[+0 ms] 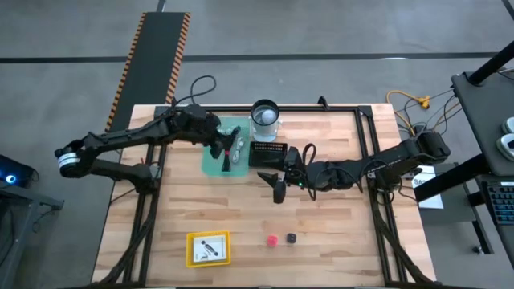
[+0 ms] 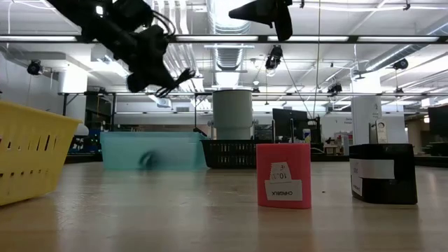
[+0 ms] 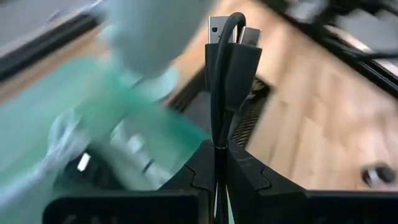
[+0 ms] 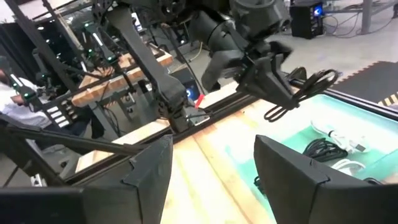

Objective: Pick and place items into bin
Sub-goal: Put the black charger cable into the green bin, then put the black charger adapter into the black bin

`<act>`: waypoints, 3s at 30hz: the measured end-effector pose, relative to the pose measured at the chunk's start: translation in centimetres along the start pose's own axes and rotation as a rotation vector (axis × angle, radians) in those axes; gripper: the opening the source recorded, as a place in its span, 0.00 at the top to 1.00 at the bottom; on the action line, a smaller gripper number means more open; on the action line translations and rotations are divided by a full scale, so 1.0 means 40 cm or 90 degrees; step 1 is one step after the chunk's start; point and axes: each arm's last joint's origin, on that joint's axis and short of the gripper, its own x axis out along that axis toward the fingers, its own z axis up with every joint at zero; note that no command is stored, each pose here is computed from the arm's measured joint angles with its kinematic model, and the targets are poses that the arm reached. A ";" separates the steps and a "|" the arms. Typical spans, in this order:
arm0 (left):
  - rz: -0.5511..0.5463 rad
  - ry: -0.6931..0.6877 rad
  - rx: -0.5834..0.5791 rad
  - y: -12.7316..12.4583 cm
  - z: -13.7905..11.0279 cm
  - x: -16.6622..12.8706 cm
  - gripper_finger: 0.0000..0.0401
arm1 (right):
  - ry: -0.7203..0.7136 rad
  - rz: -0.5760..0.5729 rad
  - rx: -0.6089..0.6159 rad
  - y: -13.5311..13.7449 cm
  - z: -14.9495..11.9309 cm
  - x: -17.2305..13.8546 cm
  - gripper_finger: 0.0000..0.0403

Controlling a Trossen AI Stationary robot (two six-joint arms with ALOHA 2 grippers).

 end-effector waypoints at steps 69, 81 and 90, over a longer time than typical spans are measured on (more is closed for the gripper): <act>0.102 0.116 -0.088 0.033 -0.053 0.025 0.39 | 0.692 0.059 -0.108 0.124 -0.387 -0.109 0.27; 0.099 0.104 -0.086 0.033 -0.049 0.026 0.39 | 0.711 0.005 -0.066 0.118 -0.430 -0.093 0.34; 0.099 0.105 -0.086 0.033 -0.049 0.026 0.39 | 0.683 0.008 -0.106 0.118 -0.426 -0.089 0.41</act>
